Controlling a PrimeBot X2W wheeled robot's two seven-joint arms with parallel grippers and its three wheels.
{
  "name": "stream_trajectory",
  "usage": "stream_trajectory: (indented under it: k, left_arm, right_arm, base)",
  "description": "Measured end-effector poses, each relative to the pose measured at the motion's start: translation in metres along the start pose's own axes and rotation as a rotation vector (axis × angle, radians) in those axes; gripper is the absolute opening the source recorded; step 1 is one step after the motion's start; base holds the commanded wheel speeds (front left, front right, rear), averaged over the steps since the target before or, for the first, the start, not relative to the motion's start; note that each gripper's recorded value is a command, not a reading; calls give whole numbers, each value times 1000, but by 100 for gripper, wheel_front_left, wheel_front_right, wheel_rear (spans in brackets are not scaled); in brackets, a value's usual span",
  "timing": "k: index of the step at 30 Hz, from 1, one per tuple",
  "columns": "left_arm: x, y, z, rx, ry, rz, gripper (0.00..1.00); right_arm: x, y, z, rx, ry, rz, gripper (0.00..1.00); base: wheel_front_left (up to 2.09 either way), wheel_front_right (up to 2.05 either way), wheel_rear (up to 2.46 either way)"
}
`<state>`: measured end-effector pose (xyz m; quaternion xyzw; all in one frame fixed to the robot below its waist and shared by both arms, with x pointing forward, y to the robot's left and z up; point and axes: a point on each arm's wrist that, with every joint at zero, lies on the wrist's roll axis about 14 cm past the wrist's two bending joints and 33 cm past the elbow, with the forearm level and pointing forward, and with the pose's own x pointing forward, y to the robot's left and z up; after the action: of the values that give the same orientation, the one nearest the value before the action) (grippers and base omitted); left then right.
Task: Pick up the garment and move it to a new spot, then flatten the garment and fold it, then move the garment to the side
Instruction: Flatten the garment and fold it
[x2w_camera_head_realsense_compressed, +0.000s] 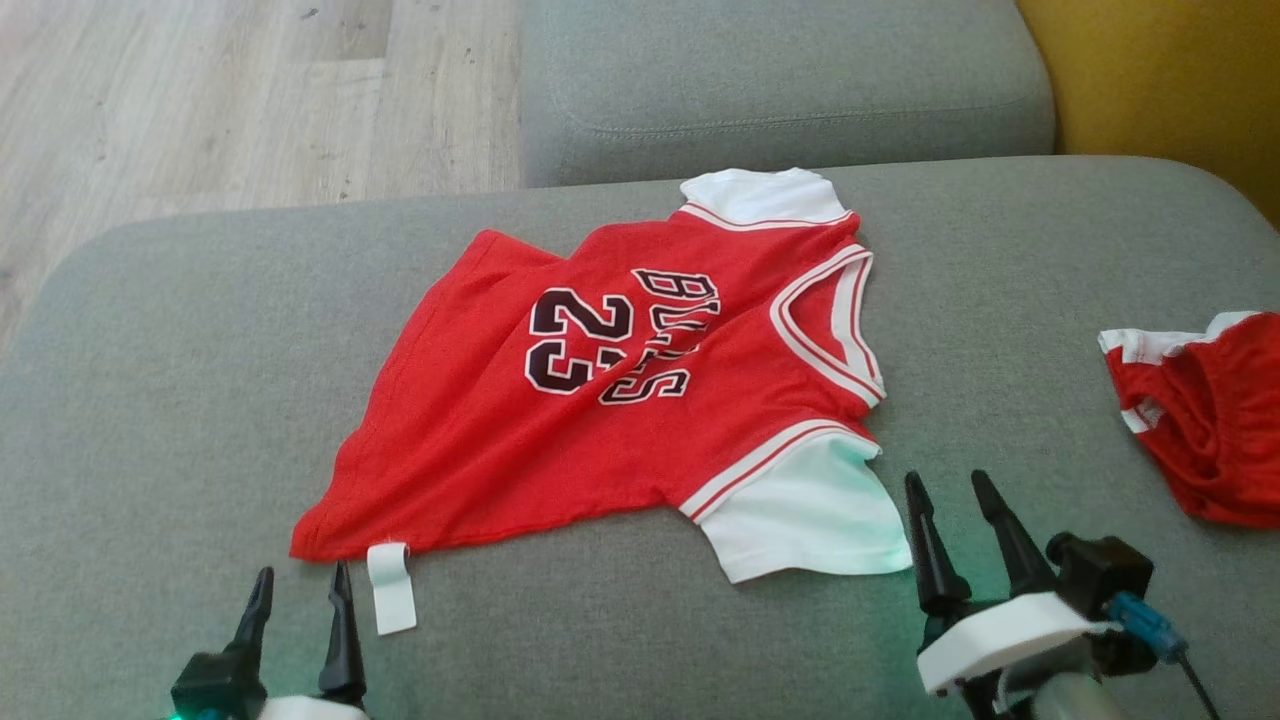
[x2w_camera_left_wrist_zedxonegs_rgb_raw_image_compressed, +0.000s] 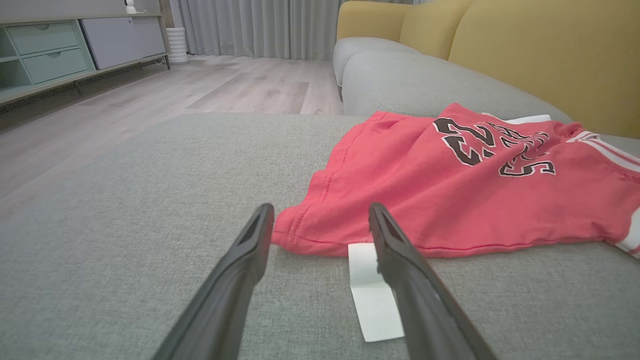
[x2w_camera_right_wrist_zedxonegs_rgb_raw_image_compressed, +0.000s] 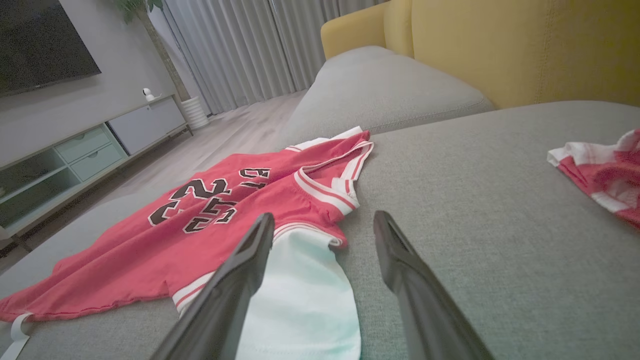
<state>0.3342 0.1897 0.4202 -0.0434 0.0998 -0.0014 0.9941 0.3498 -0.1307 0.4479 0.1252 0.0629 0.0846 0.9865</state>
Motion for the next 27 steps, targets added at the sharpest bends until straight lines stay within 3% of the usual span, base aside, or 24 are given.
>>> stream_trajectory:
  k: [6,13,27]
  left_arm:
    - [-1,-4,-4,-15,12,-11,100]
    - [-7,-6,-14,-50,37,-7,100]
    - [-12,2,-21,-61,58,22,100]
  right_arm:
    - [-2,-3,-25,4,82,-10,100]
    - [-19,-14,-95,27,329,-55,100]
    - [-1,12,-101,210,351,-22,100]
  base:
    - [0,0,0]
    - [0,0,0]
    - [0,0,0]
